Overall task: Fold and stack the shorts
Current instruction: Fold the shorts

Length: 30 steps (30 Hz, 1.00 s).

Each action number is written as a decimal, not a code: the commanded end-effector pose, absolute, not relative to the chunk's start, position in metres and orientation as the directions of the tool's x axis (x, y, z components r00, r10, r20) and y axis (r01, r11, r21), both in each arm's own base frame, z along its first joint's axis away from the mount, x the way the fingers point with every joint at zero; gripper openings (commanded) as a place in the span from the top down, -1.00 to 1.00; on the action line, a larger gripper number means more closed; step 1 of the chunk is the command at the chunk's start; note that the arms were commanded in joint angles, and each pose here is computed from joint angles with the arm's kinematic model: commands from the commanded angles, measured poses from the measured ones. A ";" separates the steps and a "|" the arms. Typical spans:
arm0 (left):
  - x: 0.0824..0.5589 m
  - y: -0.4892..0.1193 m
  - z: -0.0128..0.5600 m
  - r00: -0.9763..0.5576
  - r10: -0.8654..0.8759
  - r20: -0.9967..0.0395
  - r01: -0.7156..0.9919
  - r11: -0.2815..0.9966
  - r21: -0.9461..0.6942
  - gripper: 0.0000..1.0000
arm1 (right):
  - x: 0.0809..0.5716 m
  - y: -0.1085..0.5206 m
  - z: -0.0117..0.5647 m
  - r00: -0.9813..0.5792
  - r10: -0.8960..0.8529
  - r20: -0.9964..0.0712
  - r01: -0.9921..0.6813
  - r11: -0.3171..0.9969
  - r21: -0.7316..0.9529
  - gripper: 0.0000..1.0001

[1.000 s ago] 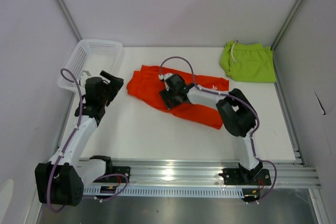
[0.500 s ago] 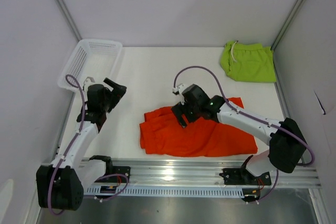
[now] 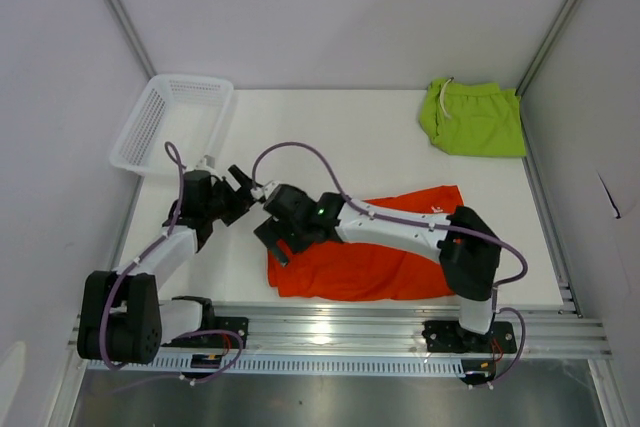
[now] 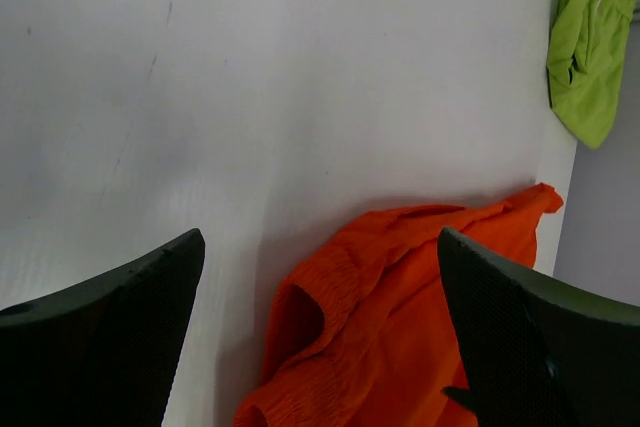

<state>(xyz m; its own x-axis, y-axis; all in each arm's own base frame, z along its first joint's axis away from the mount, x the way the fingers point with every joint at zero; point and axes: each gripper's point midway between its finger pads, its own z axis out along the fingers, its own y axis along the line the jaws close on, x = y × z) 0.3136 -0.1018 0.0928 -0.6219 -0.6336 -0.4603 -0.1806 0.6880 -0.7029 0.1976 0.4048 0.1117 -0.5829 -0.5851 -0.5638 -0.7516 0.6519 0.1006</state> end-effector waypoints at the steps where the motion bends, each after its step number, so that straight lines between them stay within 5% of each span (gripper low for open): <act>1: 0.314 -0.112 0.095 -0.656 -0.595 -0.465 -0.097 0.677 -0.729 -0.98 | 0.192 0.423 0.129 -0.629 -0.501 -0.594 -0.654 0.755 0.056 -0.99; 9: 0.309 -0.080 0.076 -0.641 -0.683 -0.350 -0.194 0.585 -0.787 -0.98 | 0.184 0.443 0.100 -0.675 -0.419 -0.607 -0.500 0.865 -0.041 -0.99; 30: 0.300 -0.056 0.064 -0.582 -0.734 -0.348 -0.236 0.563 -0.792 -0.98 | 0.182 0.430 0.058 -0.688 -0.491 -0.534 -0.375 0.871 -0.318 -0.99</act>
<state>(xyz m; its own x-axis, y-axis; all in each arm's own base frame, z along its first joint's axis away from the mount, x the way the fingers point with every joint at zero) 0.2965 -0.0598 0.0553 -0.5999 -0.7398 -0.3047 -0.2823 0.5520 -0.7846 0.1774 0.4406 0.0488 -0.6981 -0.5018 -0.5107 -0.4359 0.8637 -0.2529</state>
